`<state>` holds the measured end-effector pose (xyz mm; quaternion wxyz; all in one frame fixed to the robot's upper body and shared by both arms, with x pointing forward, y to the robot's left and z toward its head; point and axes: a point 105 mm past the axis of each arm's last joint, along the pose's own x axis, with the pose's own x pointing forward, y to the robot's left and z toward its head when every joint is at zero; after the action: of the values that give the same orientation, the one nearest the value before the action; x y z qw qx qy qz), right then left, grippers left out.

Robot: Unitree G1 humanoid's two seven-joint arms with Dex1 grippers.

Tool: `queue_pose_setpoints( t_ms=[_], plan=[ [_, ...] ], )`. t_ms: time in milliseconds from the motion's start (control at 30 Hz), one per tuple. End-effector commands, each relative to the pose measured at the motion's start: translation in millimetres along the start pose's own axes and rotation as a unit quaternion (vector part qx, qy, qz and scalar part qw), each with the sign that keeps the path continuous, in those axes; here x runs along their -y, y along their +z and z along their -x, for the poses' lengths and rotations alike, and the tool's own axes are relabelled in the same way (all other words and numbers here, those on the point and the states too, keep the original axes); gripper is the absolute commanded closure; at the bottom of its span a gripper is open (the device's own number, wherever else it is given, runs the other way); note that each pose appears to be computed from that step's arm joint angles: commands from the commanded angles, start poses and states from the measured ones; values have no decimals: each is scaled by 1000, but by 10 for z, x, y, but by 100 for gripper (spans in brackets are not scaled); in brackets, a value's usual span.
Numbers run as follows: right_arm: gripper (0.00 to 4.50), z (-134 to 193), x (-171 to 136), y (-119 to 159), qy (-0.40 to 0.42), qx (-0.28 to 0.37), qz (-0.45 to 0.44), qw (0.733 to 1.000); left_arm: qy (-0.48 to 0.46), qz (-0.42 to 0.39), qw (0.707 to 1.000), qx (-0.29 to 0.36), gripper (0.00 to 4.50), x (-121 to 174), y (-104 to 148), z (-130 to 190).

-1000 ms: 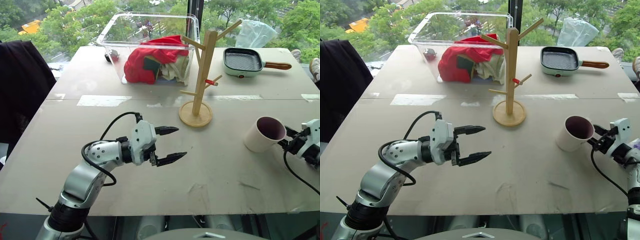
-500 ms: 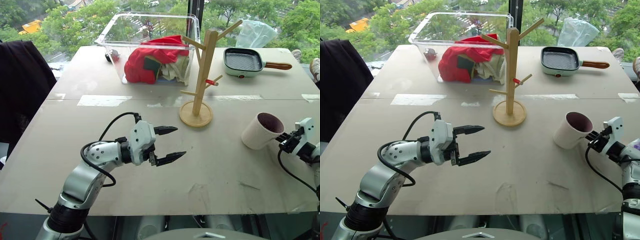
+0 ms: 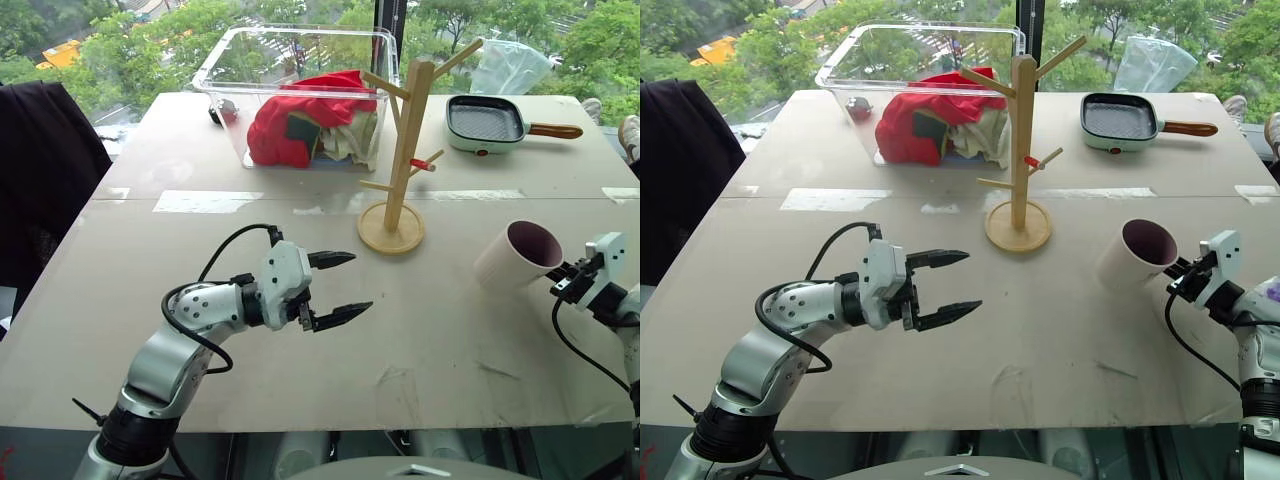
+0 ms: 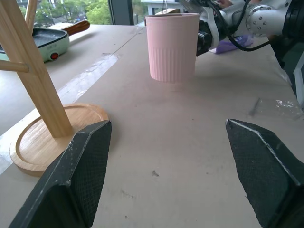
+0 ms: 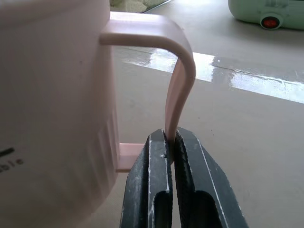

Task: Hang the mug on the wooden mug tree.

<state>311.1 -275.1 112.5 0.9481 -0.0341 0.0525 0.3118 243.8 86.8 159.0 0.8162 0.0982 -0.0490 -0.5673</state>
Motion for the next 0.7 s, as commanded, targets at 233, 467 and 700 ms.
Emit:
queue_pose_setpoints(
  t_ms=[233,467,700],
  plan=[
    [446,-233,-359,779,80,-49,147,985,105,39,986,127,58,-116,208,237],
    [446,-520,-733,1200,108,-33,241,964,120,55,975,177,58,-128,201,379],
    [446,-587,-958,1460,90,-33,250,963,118,58,972,196,58,-136,218,427]
  ],
)
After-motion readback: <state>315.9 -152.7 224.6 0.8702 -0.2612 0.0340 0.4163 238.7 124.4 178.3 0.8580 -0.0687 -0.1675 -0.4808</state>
